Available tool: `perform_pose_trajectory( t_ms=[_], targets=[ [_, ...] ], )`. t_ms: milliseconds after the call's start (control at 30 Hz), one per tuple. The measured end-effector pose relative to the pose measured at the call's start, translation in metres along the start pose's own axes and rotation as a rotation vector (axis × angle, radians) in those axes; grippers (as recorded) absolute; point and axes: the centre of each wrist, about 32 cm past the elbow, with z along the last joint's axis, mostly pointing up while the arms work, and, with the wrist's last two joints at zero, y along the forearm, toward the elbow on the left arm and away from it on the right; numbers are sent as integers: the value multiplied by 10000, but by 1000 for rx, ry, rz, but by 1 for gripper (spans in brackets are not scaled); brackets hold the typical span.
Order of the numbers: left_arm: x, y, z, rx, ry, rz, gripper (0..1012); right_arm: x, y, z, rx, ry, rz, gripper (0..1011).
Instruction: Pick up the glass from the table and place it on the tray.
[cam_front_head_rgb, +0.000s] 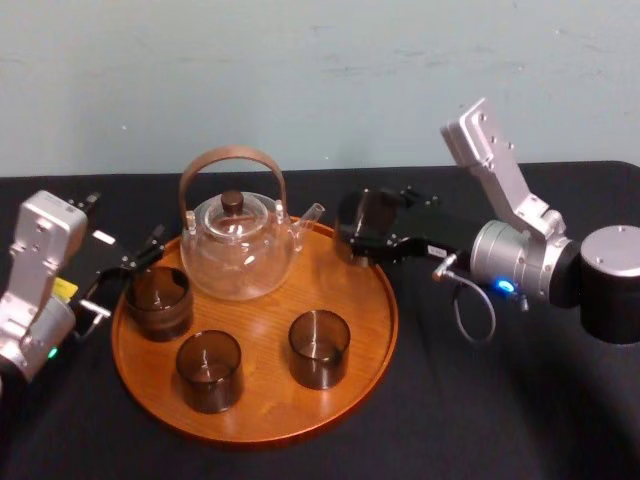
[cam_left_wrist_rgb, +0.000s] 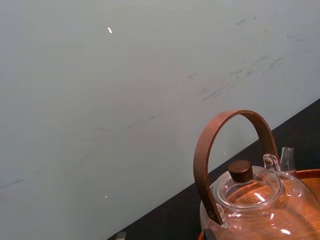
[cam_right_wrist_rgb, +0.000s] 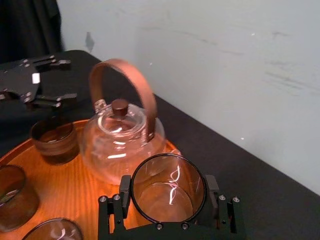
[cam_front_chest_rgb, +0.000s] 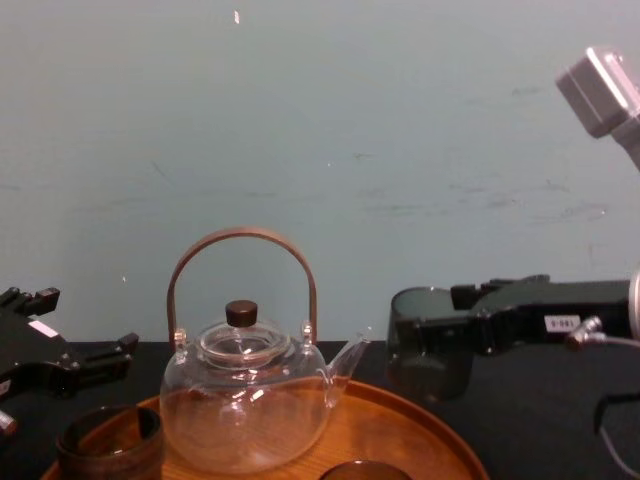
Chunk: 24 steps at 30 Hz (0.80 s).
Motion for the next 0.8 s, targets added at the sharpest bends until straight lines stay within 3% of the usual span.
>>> perform_pose_trajectory(
  t_ms=[367, 500, 533, 800],
  targets=[
    [0, 0, 0, 0, 0, 0, 1001, -137, 14, -122, -8, -20, 34, 900],
    [0, 0, 0, 0, 0, 0, 1001, -148, 33, -153, -5, -23, 27, 900],
    [0, 0, 0, 0, 0, 0, 1001, -165, 112, -275, -2, -28, 14, 900],
    [0, 0, 0, 0, 0, 0, 1001, -147, 202, -369, -26, -9, 20, 900]
  ],
)
